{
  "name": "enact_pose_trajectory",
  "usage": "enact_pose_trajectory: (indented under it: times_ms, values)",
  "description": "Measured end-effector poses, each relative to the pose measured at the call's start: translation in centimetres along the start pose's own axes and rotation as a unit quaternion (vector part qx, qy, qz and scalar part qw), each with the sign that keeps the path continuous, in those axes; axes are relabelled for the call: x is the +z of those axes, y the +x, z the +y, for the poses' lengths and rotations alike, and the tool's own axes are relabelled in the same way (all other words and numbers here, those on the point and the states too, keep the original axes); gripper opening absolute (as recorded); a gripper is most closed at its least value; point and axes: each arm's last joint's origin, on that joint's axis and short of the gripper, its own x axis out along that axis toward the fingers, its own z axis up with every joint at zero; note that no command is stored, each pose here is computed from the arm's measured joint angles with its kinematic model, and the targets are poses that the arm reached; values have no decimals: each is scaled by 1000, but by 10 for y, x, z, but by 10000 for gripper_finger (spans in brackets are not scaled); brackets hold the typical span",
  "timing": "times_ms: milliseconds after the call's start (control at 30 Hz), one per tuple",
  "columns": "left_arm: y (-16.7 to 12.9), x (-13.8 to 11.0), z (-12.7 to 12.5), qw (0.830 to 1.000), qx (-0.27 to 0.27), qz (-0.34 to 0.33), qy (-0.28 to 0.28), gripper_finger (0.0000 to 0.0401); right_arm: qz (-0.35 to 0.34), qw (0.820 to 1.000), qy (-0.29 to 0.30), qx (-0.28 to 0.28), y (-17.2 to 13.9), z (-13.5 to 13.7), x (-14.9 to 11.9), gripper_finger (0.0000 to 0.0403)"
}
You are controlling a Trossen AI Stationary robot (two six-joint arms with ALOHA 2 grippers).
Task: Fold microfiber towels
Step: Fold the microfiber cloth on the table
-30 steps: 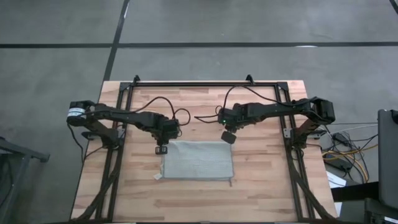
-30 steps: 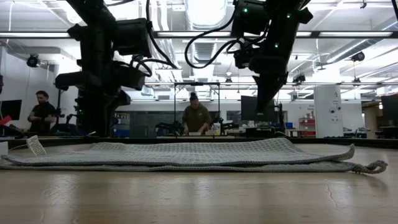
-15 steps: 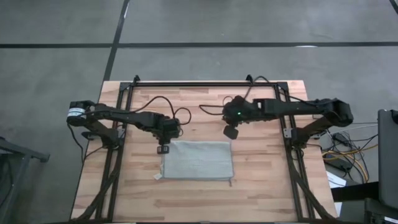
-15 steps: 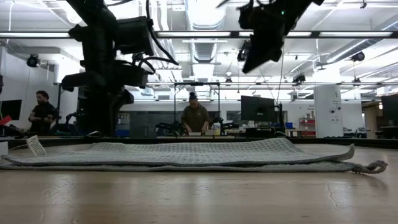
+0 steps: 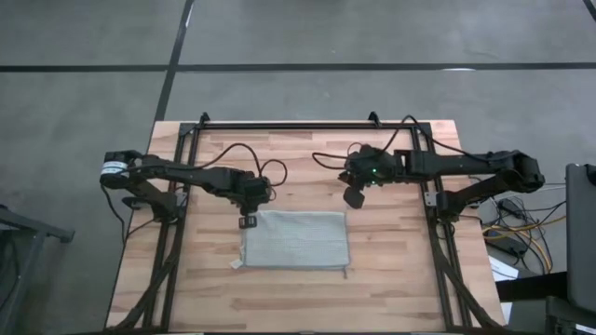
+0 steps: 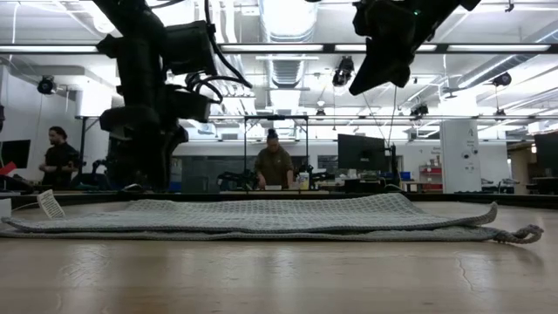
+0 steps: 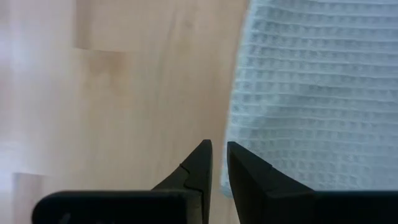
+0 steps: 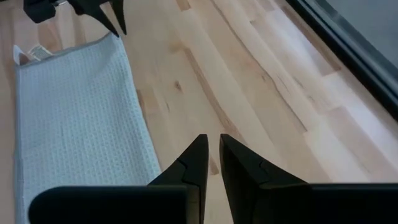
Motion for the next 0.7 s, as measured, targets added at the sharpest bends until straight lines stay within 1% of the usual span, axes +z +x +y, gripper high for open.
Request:
enact_pose_trajectory:
  times_ms: [100, 200, 300, 700]
  values:
    - [0, 1, 1, 1000, 20, -5, -10, 53, 5, 1000, 1, -2, 2, 0, -3, 38]
    - [0, 1, 2, 999, 36, -6, -32, 53, 10, 1000, 1, -3, 3, -1, -5, 38]
    - [0, 1, 2, 998, 36, -6, -45, 53, 10, 1000, 1, -3, 3, -1, -5, 38]
    - [0, 1, 2, 998, 36, -7, -46, 53, 8, 1000, -19, -2, 3, -1, -4, 38]
